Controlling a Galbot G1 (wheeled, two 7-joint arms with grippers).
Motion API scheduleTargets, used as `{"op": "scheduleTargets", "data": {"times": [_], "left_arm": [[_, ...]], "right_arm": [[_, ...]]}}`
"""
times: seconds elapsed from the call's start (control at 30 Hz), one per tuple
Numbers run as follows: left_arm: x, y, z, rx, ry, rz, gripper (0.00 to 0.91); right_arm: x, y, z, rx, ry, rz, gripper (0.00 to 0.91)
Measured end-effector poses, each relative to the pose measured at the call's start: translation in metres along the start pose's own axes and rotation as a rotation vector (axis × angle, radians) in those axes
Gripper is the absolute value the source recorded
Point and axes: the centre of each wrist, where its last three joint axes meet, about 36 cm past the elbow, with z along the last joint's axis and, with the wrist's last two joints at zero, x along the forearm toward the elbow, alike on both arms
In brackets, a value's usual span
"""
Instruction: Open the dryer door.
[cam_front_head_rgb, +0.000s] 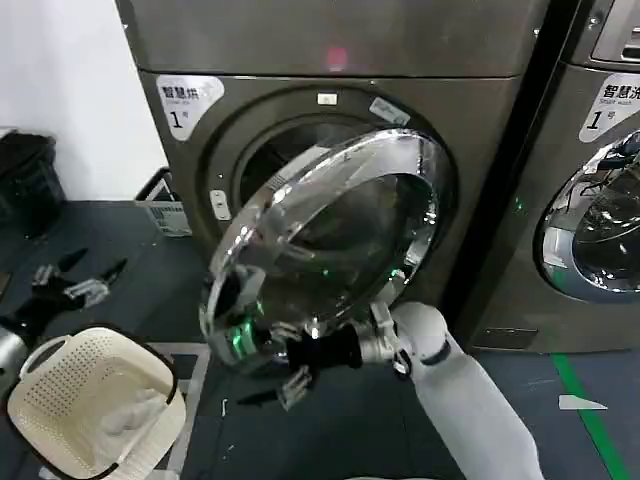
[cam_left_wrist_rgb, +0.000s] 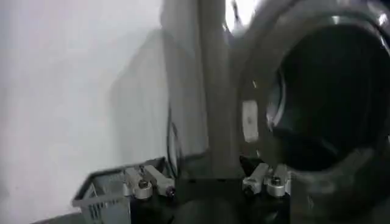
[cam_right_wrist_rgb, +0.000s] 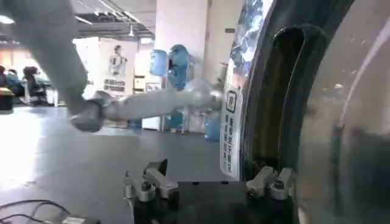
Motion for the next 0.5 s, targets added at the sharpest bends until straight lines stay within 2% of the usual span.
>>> {"op": "scheduleTargets", "data": {"times": [0.33, 0.5], "left_arm": [[-0.035, -0.022, 0.023, 0.022, -0.068, 0.228, 0.907], [-0.05, -0.039, 0.032, 0.043, -0.089, 0.298, 0.907]], "right_arm": [[0.02, 0.032, -0.003, 0.009, -0.033, -0.021, 0.907], [0.028, 0.048, -0.006, 0.006, -0.049, 0.002, 0.907]]}}
